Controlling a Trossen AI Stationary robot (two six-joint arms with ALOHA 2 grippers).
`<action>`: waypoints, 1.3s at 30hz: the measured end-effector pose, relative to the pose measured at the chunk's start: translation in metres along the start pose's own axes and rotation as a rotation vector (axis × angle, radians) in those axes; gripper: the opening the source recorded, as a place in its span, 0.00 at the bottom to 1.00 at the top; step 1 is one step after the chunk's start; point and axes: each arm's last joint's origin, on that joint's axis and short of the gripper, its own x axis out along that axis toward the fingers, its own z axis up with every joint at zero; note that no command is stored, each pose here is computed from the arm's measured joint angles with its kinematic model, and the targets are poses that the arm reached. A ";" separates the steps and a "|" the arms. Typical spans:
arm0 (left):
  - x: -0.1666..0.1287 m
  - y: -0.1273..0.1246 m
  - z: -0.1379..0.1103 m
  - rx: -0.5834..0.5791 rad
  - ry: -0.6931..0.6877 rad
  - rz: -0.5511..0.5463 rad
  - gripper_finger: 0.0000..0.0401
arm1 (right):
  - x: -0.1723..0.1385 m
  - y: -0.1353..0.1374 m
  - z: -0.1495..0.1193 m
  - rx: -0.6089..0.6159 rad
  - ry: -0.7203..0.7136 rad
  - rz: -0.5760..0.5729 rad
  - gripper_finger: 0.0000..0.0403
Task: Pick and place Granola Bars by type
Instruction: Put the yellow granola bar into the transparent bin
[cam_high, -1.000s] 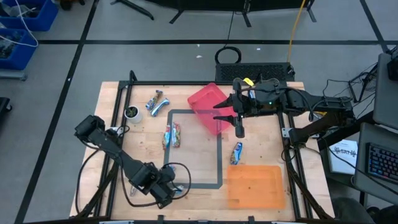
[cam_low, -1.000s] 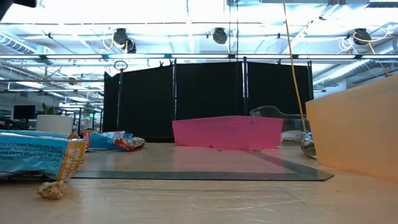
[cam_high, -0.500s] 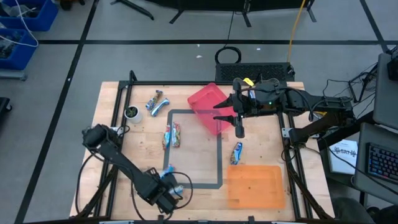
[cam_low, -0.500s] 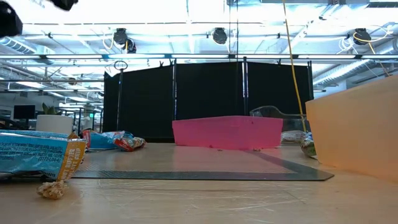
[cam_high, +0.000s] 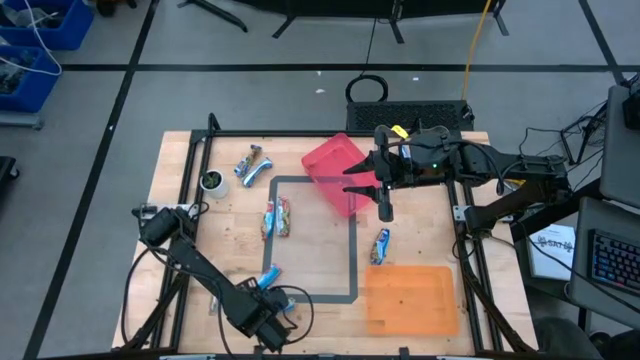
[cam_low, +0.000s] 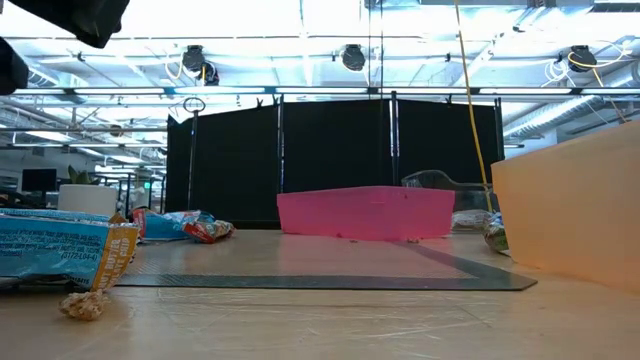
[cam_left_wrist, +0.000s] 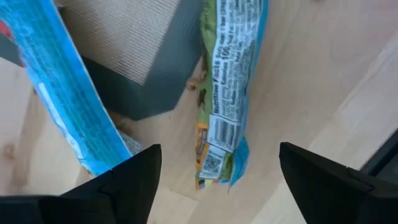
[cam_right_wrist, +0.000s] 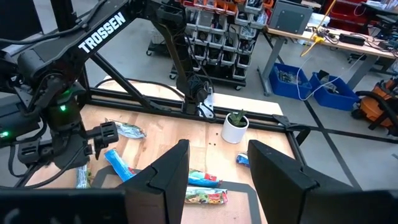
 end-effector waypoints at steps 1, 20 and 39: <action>0.000 0.000 0.000 0.003 -0.006 0.005 0.80 | 0.000 0.000 0.000 0.000 0.000 0.000 0.39; 0.033 0.009 -0.009 0.011 0.091 -0.038 0.79 | 0.000 0.000 0.000 0.000 0.003 0.002 0.39; 0.033 0.006 -0.009 0.038 0.089 -0.073 0.65 | 0.000 0.000 -0.001 0.000 0.007 0.004 0.39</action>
